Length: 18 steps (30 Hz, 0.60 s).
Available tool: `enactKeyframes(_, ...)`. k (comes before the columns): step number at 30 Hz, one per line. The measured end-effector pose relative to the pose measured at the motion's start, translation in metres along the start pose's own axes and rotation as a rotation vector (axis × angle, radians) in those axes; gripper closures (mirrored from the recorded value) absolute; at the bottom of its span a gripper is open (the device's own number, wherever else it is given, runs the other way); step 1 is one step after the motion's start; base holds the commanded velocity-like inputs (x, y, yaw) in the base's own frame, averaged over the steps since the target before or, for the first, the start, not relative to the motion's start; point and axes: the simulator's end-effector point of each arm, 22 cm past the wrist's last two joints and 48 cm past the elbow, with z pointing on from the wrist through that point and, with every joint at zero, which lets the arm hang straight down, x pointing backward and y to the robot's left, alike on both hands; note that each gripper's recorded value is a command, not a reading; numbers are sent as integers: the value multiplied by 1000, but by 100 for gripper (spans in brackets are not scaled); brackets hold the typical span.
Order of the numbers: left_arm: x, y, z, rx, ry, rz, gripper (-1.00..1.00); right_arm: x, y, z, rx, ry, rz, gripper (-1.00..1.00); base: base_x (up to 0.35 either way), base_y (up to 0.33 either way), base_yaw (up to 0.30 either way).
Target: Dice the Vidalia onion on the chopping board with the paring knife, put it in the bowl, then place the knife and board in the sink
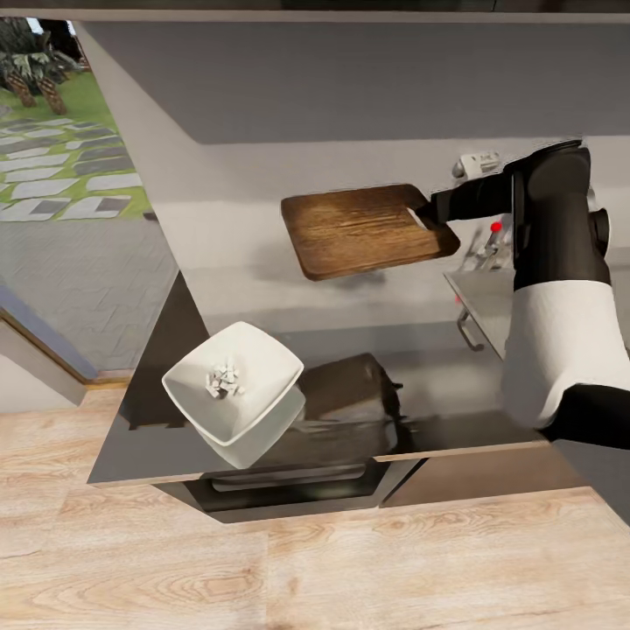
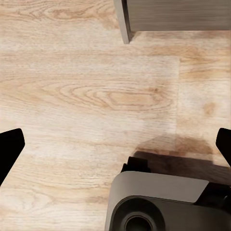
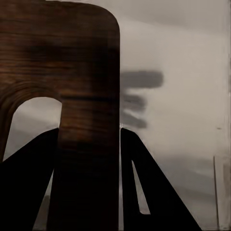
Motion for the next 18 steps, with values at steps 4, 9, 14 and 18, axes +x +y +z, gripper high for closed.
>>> enactKeyframes(4, 0, 0, 0, 0, 0, 0, -100, 18, -13, 6, 6, 44, 17, 100, 0, 0, 0)
enactKeyframes(9, 0, 0, 0, 1, 0, 0, -100, 36, -27, 13, 12, 86, 23, 100, 0, 0, 0)
enactKeyframes(14, 0, -2, 0, 3, 1, -1, -100, 40, -29, 15, 8, 89, 19, 100, 0, 0, 0)
enactKeyframes(18, 1, -4, -1, 6, 1, -1, -100, 41, -27, 16, 4, 91, 19, 100, 0, 0, 0)
